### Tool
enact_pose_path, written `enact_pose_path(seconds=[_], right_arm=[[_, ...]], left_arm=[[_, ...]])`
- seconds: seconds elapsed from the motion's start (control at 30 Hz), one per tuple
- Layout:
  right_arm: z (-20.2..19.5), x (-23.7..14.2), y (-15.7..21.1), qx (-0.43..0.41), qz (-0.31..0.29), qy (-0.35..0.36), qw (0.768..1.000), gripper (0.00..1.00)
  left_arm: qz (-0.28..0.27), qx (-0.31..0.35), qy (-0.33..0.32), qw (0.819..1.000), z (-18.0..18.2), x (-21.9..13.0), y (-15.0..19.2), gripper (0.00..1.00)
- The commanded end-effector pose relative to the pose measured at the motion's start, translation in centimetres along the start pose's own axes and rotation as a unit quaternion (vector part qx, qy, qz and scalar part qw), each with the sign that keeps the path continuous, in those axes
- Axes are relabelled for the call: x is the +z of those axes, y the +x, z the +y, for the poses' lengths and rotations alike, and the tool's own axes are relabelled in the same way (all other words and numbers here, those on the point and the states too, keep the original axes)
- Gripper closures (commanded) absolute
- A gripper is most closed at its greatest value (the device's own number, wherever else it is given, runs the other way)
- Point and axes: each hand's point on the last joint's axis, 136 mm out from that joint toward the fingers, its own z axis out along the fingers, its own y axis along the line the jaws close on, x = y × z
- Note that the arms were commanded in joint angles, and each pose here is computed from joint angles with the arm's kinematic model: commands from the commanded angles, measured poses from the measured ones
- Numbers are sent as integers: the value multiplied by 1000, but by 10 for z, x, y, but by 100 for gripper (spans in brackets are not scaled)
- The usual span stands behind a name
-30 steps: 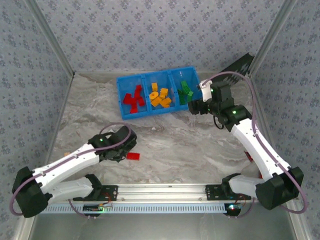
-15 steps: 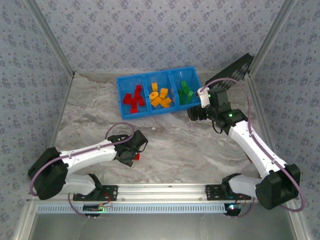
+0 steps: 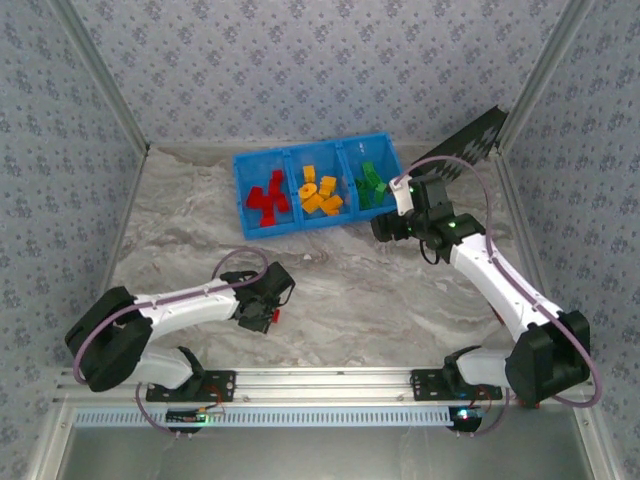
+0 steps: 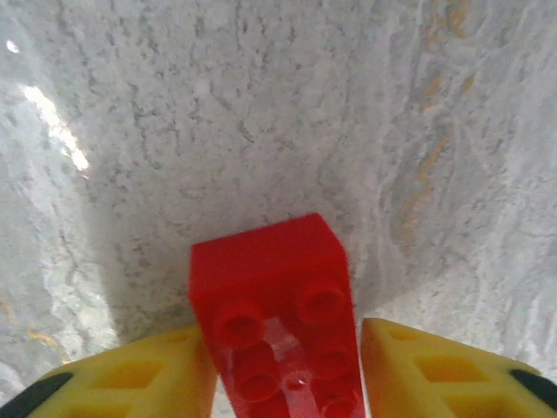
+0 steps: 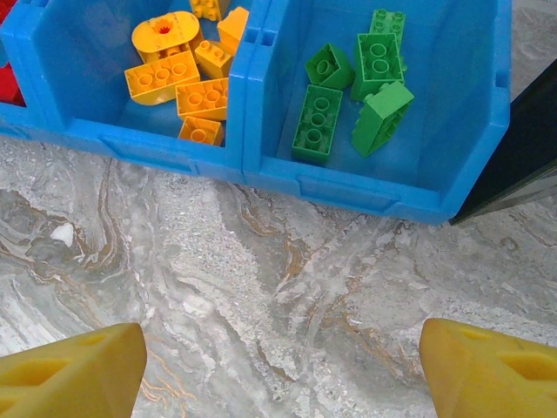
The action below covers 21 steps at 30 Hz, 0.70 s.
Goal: Sort the legos into containers by color
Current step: Pick up the lego from the middle-left of the table.
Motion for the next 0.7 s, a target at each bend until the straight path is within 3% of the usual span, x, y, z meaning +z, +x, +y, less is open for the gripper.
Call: enact_pose_path(seconds=[0.0,0.23,0.43,0.67], right_arm=[[0,-3,-11,-7,-8,-2,1000,16],[1,-2,-17,-21,-7,-6,1000,17],[6,-2,-18,-47,-7,-14,999,19],[-3,-2,-15,-49,-11,7,999,18]], left_arm=[[15,8,-6,1000,-2,10,3,58],[26,157,-69,985,-6,16,0,73],[21,362,-97,927,-45,10,4,82],[-40,461,-41,886,-124,-32,-7,83]])
